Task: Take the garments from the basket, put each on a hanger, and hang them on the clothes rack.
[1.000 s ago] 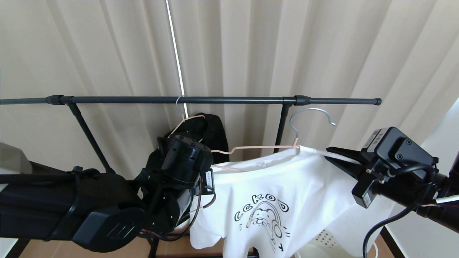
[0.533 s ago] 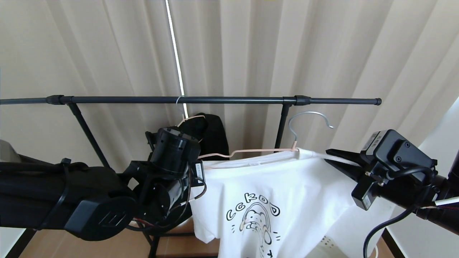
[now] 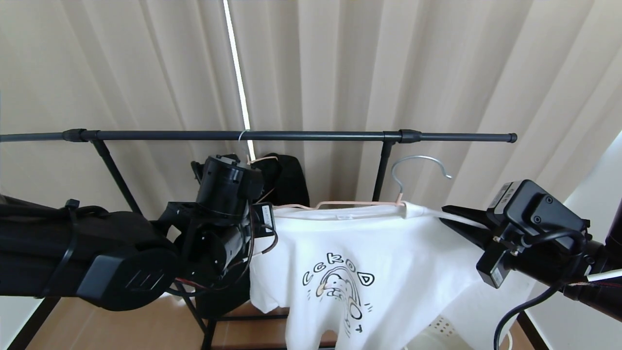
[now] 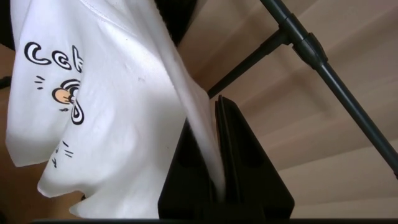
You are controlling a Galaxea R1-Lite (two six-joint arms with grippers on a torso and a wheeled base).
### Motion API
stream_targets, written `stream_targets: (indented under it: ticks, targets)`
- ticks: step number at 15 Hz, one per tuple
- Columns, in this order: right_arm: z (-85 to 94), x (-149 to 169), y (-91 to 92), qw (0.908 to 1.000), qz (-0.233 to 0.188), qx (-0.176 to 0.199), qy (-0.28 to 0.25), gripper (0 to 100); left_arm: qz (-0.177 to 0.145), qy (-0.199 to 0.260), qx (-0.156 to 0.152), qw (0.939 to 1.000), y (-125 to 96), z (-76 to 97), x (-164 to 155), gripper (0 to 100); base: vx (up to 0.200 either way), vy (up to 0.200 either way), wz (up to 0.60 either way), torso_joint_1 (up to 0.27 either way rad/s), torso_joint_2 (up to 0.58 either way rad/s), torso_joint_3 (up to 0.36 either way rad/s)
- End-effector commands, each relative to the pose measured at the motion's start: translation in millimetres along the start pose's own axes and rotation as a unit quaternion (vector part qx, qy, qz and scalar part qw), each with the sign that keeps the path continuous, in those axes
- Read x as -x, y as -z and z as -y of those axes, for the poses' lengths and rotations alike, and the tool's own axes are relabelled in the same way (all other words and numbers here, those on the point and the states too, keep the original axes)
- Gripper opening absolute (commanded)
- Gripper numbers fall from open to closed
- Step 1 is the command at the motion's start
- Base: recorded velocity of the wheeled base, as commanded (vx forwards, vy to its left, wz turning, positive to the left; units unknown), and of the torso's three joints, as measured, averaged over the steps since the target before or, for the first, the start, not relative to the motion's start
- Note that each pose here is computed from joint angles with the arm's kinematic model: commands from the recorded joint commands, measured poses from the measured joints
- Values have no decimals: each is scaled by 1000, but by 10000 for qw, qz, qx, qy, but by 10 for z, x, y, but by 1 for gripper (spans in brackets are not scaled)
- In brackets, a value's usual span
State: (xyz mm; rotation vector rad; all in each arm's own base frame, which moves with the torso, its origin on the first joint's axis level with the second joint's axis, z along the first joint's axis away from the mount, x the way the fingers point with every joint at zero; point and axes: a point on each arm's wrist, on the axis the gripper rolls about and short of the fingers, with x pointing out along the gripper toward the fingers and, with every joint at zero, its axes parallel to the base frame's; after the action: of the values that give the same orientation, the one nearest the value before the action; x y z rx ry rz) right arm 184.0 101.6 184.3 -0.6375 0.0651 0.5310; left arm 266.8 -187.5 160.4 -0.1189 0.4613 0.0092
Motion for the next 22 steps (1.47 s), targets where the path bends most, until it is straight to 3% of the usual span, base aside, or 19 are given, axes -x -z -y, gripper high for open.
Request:
stream_targets:
  ticks: [1,8,13,17,22]
  targets:
    - [-16,-30,16,10000,-51,6,-48,0,89,113,1,9999,-48,48,48,0,0,0,0,0,0,0]
    - [-39,-142,52,9998,-186,1,-94,0,237,567,-587,9964,-58,246,306,0,0,0,0,0,0,0]
    - [-74,-247,99,9992,-373,-5,-145,0,312,784,-778,9934,-70,358,406,0,0,0,0,0,0,0]
    - [-151,-424,75,9965,-657,-511,87,0,342,1029,-834,9906,-48,473,515,0,0,0,0,0,0,0]
    - [-332,-570,24,9942,-813,-693,73,0,392,1168,-831,9889,-63,558,565,0,0,0,0,0,0,0]
